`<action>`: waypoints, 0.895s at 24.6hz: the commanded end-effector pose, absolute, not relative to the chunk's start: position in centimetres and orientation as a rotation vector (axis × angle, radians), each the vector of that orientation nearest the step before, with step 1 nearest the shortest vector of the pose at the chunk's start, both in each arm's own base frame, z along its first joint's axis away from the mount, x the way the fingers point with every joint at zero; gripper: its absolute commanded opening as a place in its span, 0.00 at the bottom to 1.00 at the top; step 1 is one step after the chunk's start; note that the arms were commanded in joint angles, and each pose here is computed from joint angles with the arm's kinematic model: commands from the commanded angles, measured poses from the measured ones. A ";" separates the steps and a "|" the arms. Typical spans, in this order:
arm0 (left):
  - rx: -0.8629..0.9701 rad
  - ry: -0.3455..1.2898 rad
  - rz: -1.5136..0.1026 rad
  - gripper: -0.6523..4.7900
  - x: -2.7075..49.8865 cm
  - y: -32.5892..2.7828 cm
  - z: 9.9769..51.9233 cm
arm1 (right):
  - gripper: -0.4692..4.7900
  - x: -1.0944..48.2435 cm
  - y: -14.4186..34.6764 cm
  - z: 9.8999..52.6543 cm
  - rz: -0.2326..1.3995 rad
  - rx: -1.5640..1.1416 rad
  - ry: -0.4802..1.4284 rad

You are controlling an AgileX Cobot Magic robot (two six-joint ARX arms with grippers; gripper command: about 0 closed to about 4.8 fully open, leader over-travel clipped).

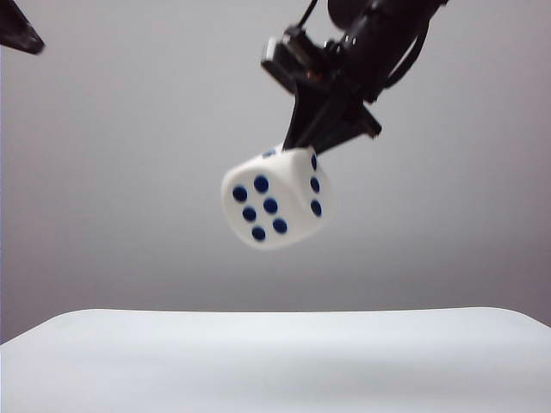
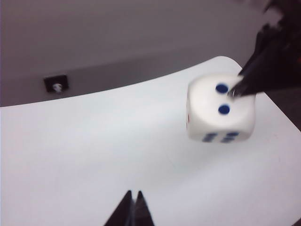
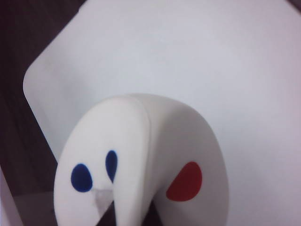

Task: Pick up the dice on the table and roll the dice.

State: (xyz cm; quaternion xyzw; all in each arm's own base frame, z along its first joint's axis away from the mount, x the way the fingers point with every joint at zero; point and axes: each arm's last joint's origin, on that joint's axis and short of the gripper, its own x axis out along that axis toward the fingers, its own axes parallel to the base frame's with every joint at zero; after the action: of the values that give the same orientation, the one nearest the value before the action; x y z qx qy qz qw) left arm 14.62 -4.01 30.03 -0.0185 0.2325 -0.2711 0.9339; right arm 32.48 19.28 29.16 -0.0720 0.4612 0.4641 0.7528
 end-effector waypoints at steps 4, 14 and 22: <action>-0.039 0.470 -0.599 0.11 16.2 -4.4 29.8 | 0.11 30.7 18.2 35.3 0.995 -0.202 0.681; -0.030 0.391 -0.602 0.11 16.5 -4.5 30.5 | 1.00 22.4 13.3 46.2 0.870 -0.243 0.184; -0.027 0.354 -0.603 0.11 16.6 -4.5 30.8 | 1.00 18.1 10.5 48.3 0.789 -0.248 0.137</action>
State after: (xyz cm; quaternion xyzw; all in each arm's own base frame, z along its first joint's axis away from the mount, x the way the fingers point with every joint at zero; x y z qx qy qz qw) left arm 16.57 -4.51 30.42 -0.0157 0.1878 -0.2918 0.9377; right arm 18.32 10.78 48.51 -0.1166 0.0493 0.3990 0.9082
